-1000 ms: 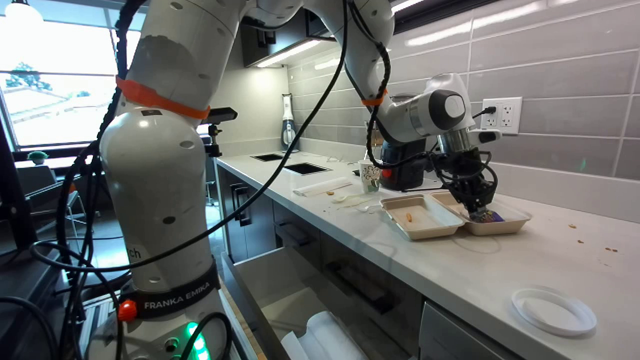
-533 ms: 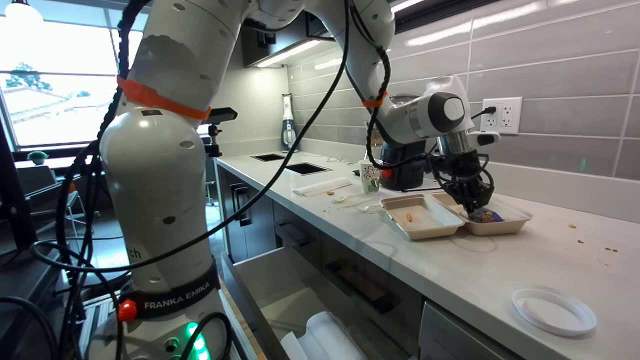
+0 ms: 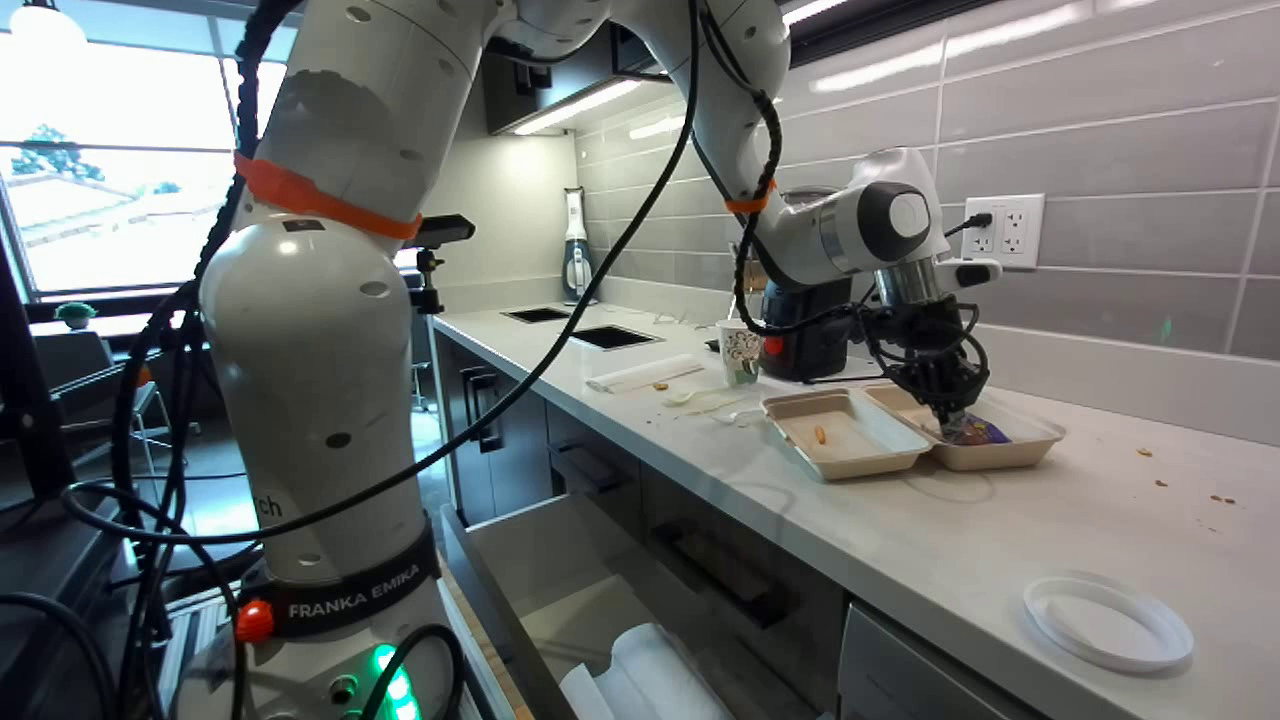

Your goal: Pick up the object from the bag and put it on the bowl

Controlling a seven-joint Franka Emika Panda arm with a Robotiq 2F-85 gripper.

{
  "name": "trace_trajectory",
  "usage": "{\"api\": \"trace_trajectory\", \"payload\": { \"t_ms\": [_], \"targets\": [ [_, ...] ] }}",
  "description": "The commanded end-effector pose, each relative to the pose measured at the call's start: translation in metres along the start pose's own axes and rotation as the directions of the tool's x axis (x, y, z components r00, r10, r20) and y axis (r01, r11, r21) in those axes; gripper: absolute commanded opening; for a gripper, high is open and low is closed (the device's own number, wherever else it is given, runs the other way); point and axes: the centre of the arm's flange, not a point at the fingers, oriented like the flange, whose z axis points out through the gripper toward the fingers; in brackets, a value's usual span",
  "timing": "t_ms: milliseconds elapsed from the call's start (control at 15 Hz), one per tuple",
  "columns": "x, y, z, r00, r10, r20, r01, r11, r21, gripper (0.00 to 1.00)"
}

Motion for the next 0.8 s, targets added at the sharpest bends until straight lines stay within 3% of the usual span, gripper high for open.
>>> {"api": "trace_trajectory", "payload": {
  "t_ms": [0, 333, 467, 733],
  "targets": [
    [0.0026, -0.0056, 0.0047, 1.0, 0.021, 0.008, -0.021, 1.0, 0.004, 0.0],
    [0.0041, -0.0069, -0.0002, 1.0, 0.017, -0.005, -0.017, 1.0, 0.003, 0.0],
    [0.0047, -0.0062, 0.0002, 1.0, 0.018, -0.006, -0.018, 1.0, 0.0, 0.26],
    [0.004, -0.0046, 0.0039, 1.0, 0.018, -0.003, -0.018, 1.0, -0.003, 0.56]
  ]
}}
